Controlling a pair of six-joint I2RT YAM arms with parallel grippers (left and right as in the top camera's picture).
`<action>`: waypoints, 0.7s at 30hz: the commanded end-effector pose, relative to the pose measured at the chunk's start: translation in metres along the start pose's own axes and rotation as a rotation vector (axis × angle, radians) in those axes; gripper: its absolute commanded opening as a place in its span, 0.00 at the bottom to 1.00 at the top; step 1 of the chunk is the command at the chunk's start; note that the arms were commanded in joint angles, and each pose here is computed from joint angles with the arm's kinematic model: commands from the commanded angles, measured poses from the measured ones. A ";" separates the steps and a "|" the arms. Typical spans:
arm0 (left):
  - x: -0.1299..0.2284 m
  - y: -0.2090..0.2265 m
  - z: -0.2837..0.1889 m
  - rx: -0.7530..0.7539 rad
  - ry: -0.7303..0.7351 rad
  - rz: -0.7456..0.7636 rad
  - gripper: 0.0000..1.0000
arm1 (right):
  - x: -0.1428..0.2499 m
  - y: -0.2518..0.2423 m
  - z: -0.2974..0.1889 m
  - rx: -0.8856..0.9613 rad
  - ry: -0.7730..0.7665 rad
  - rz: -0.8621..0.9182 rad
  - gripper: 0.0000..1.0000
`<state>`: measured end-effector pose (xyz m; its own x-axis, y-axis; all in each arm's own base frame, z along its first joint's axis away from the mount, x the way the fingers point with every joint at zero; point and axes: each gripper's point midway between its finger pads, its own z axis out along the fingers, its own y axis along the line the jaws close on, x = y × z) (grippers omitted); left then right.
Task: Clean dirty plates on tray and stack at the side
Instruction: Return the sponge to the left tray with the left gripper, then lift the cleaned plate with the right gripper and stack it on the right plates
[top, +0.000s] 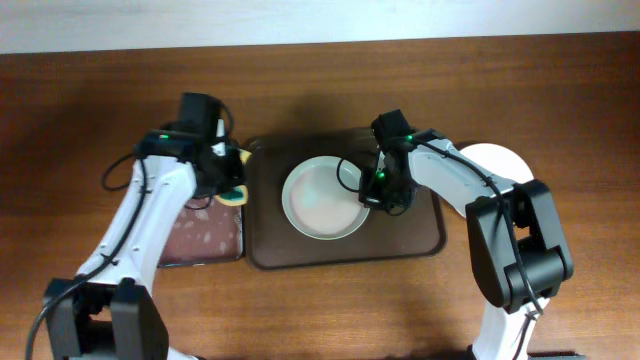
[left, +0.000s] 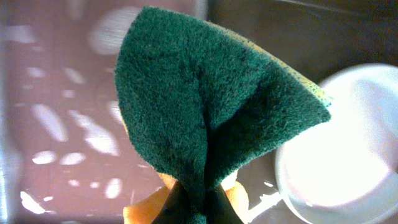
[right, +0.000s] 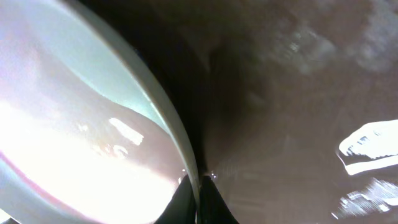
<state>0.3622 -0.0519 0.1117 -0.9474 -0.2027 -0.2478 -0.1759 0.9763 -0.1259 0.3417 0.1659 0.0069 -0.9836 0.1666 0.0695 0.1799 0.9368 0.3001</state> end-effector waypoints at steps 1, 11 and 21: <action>-0.006 0.029 -0.003 -0.035 -0.011 0.009 0.00 | -0.022 -0.015 -0.045 0.089 -0.149 -0.040 0.04; 0.016 0.069 0.029 -0.117 0.032 -0.049 0.00 | -0.028 -0.051 -0.169 0.391 -0.491 -0.112 0.04; 0.026 0.076 0.055 -0.123 0.002 -0.049 0.00 | -0.027 -0.039 -0.198 0.582 -0.656 -0.190 0.04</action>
<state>0.3404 0.0079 0.0456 -0.9364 -0.2634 -0.2317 -0.2606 0.9645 -0.0431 0.3592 0.0575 0.1557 -0.8913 0.0405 -0.4516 0.1461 0.9686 -0.2013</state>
